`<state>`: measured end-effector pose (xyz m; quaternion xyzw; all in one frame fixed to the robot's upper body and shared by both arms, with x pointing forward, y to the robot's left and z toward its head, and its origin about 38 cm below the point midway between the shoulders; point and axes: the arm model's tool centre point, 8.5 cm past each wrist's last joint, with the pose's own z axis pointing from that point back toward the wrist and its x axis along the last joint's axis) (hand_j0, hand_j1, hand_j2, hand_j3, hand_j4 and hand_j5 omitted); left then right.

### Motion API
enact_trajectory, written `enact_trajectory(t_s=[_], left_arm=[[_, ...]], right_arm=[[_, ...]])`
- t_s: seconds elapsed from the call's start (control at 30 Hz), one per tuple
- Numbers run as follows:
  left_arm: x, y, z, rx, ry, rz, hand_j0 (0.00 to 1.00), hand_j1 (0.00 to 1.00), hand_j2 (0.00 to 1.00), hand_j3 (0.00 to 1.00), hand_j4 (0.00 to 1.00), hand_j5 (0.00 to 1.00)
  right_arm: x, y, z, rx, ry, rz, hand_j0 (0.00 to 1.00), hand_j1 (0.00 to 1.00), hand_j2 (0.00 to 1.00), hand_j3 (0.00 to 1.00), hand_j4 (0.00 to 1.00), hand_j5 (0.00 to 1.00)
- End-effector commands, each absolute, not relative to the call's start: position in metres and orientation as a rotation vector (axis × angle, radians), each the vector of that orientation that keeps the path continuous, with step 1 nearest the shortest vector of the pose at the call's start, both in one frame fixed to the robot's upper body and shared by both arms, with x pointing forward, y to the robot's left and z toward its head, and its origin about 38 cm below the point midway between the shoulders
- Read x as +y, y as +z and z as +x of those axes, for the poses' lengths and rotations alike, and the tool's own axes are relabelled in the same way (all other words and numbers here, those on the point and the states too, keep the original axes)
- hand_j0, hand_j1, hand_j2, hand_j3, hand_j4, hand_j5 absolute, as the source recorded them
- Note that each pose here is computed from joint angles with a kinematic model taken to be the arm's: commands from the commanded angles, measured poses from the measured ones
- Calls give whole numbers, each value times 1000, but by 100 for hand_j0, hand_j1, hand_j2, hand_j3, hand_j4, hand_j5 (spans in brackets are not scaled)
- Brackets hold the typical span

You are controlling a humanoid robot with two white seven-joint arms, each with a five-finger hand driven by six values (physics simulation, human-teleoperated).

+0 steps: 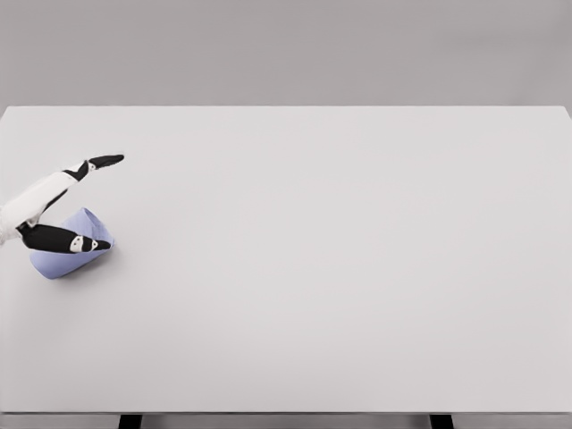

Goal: Flip the cup with left arm and place it on the table

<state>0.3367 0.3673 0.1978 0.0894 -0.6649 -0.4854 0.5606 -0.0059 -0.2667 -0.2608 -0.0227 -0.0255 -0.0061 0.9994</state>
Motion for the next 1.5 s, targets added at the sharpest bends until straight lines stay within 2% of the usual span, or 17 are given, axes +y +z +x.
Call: enact_trajectory(t_s=[0.0, 0.33, 0.57, 1.47], left_arm=[[371, 187, 337, -1469, -1127, 203, 100, 100, 100, 100, 100, 100], [374, 186, 338, -1442, -1062, 181, 100, 100, 100, 100, 100, 100], [388, 172, 341, -1266, -964, 243, 100, 100, 100, 100, 100, 100], [391, 158, 344, -1144, -861, 259, 100, 100, 100, 100, 100, 100]], right_arm=[[-267, -261, -6, -52, -12, -45, 100, 100, 100, 100, 100, 100], [-267, -261, -6, -52, -12, -45, 100, 100, 100, 100, 100, 100], [-267, -261, -6, -50, -12, -45, 100, 100, 100, 100, 100, 100], [-267, -261, -6, -52, -12, -45, 100, 100, 100, 100, 100, 100]])
